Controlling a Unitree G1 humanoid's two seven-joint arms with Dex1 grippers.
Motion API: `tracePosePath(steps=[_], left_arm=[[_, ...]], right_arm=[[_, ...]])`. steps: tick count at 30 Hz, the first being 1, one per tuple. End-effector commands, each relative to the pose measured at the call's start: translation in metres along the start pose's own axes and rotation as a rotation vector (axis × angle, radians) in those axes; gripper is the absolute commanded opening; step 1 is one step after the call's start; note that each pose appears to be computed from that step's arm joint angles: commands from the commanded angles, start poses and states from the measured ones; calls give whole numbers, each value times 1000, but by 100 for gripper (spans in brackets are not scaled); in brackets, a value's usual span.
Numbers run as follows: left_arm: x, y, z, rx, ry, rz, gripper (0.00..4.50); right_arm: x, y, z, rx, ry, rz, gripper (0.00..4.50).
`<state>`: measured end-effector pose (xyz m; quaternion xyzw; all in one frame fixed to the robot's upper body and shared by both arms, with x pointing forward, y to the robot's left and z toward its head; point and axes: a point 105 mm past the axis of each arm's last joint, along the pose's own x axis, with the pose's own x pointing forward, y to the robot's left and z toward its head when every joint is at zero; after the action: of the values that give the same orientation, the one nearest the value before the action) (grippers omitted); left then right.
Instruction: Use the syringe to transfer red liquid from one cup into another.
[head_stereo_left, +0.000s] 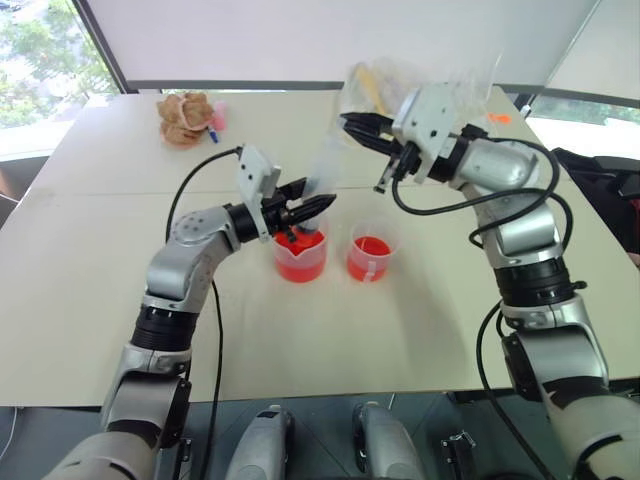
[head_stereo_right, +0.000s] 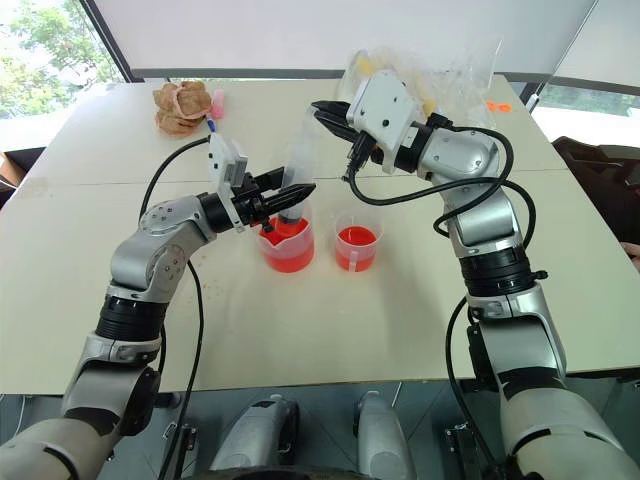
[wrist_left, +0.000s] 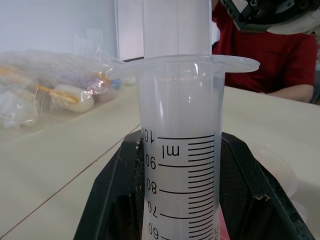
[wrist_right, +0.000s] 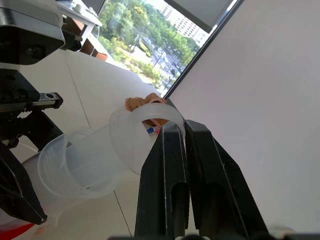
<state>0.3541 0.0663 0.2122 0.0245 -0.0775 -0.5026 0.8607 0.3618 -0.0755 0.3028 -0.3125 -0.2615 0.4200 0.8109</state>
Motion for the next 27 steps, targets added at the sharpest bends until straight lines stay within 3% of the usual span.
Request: tracePosePath(steps=[1, 3, 9, 13, 20, 27], left_arm=[[-3, 0, -14, -42, 37, 6, 136], [-2, 3, -9, -43, 18, 15, 136], [-1, 8, 14, -69, -73, 39, 136], [-2, 12, 32, -89, -127, 49, 136], [-11, 22, 45, -74, -133, 74, 136], [11, 12, 114, -68, -311, -29, 136]], right_arm=[[-14, -41, 39, -94, -100, -137, 31], [-14, -38, 37, -84, -96, -118, 95], [-19, -43, 40, -114, -90, -145, 403], [-39, -50, 46, -67, -106, -185, 403], [-92, -66, 57, 180, -156, -323, 403], [-111, -72, 53, 151, -72, -388, 403]])
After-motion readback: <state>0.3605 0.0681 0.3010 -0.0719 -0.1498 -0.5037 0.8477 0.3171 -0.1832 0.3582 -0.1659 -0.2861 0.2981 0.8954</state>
